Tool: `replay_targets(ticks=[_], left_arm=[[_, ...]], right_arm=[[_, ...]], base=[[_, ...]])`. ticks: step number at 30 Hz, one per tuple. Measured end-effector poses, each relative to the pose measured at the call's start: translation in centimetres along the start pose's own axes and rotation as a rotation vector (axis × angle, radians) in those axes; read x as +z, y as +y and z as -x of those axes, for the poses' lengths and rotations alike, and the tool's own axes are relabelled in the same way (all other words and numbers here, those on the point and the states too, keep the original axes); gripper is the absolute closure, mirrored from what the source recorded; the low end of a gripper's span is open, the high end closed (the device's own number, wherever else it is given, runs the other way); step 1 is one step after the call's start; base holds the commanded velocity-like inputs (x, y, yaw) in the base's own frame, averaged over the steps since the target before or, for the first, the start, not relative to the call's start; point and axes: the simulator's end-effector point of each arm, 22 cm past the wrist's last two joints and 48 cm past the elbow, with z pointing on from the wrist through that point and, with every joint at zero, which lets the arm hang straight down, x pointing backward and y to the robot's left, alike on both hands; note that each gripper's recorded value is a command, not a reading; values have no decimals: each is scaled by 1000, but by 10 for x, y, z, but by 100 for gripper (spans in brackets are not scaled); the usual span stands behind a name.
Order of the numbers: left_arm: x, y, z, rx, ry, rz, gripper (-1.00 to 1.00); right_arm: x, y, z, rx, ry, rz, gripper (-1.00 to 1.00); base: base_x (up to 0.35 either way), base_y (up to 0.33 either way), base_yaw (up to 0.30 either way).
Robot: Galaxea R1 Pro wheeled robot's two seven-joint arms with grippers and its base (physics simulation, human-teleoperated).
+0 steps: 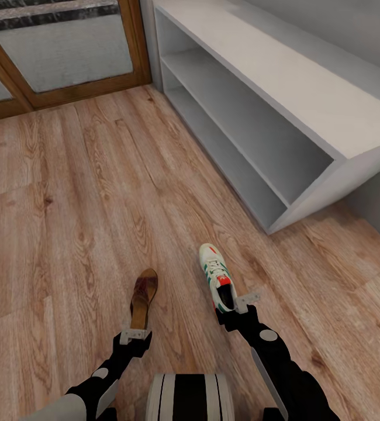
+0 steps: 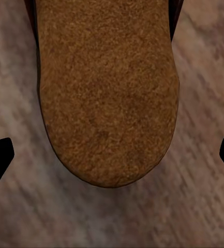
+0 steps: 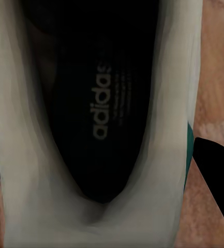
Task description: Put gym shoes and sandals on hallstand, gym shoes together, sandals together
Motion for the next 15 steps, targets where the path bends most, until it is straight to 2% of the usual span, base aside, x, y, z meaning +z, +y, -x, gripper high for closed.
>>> replay_targets(ticks=[8, 15], left_arm=[[0, 0, 0, 0, 0, 1, -100], [0, 1, 0, -1, 0, 3, -100]], right_arm=[[0, 0, 0, 0, 0, -1, 100], [0, 0, 0, -1, 0, -1, 100]], base=[[12, 0, 0], [205, 0, 0]])
